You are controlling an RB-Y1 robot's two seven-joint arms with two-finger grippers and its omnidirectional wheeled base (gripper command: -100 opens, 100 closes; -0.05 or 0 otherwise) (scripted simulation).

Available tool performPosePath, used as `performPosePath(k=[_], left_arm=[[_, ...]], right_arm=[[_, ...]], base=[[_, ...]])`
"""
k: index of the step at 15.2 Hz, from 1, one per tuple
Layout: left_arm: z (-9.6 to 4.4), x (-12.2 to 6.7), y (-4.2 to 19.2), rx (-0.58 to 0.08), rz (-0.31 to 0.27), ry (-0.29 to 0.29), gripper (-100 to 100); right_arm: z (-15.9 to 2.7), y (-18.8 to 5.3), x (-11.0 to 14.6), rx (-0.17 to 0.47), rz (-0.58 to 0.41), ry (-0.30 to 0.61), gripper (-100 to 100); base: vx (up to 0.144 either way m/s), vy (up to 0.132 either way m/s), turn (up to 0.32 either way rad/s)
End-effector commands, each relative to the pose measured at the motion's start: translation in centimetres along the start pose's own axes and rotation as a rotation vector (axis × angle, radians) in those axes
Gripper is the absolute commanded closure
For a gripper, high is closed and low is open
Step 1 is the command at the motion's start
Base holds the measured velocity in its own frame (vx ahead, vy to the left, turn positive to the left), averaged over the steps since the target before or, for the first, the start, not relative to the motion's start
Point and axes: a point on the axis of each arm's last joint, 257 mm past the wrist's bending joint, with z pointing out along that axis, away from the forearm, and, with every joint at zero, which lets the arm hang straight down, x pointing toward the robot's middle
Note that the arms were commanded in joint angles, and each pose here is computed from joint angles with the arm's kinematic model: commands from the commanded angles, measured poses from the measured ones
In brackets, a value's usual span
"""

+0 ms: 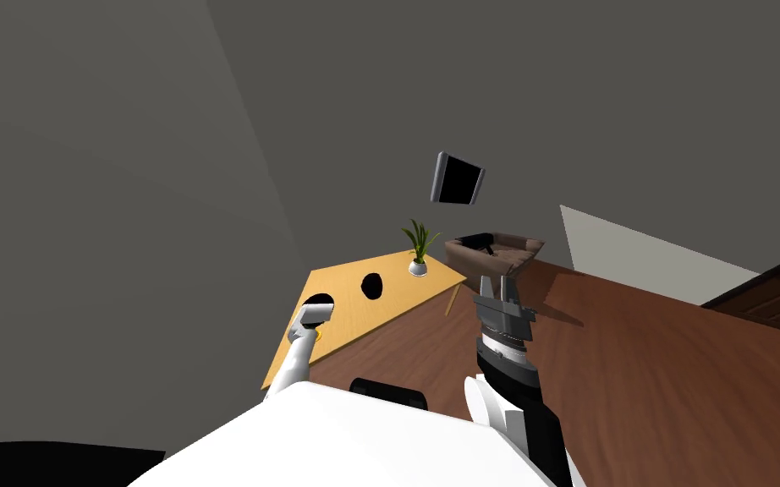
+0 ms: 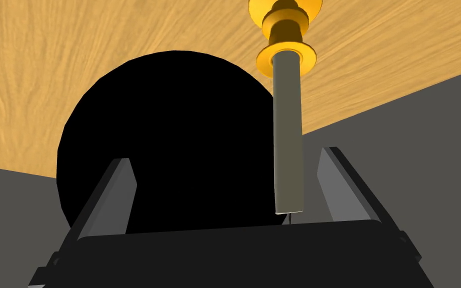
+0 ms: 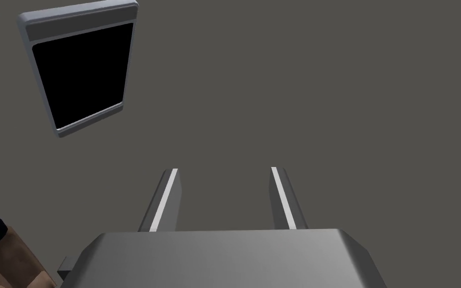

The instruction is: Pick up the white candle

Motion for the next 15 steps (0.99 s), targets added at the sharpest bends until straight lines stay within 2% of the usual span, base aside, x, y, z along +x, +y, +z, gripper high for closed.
performPosePath(k=[1, 4, 5, 8, 10, 11, 12, 15], left_arm=[[0.2, -1.3, 0.6, -0.002, 0.002, -0.008, -100], [0.7, -2.1, 2.6, -0.03, -0.026, -0.004, -100], [0.3, -3.4, 0.6, 0.017, -0.012, -0.026, -100], [0.9, -4.2, 2.9, -0.015, -0.01, -0.021, -100], [1.3, -4.6, 4.5, -0.035, -0.046, -0.017, -100], [1.3, -4.6, 4.6, -0.036, -0.048, -0.017, -100], [1.1, -6.0, 3.1, 0.003, -0.037, -0.04, -100], [1.6, -6.4, 5.5, -0.027, -0.04, -0.032, -100]], right_arm=[[0.0, 0.0, 0.0, 0.0, 0.0, 0.0, 0], [0.0, 0.0, 0.0, 0.0, 0.0, 0.0, 0], [0.0, 0.0, 0.0, 0.0, 0.0, 0.0, 0], [0.0, 0.0, 0.0, 0.0, 0.0, 0.0, 0], [0.0, 0.0, 0.0, 0.0, 0.0, 0.0, 0], [0.0, 0.0, 0.0, 0.0, 0.0, 0.0, 0], [0.0, 0.0, 0.0, 0.0, 0.0, 0.0, 0], [0.0, 0.0, 0.0, 0.0, 0.0, 0.0, 0]], base=[[0.018, -0.037, -0.067], [0.007, -0.014, 0.004], [0.011, -0.039, -0.137], [0.014, -0.042, -0.073], [0.005, -0.008, -0.002], [0.0, 0.0, 0.0], [0.009, -0.034, -0.133], [0.017, -0.038, -0.073]])
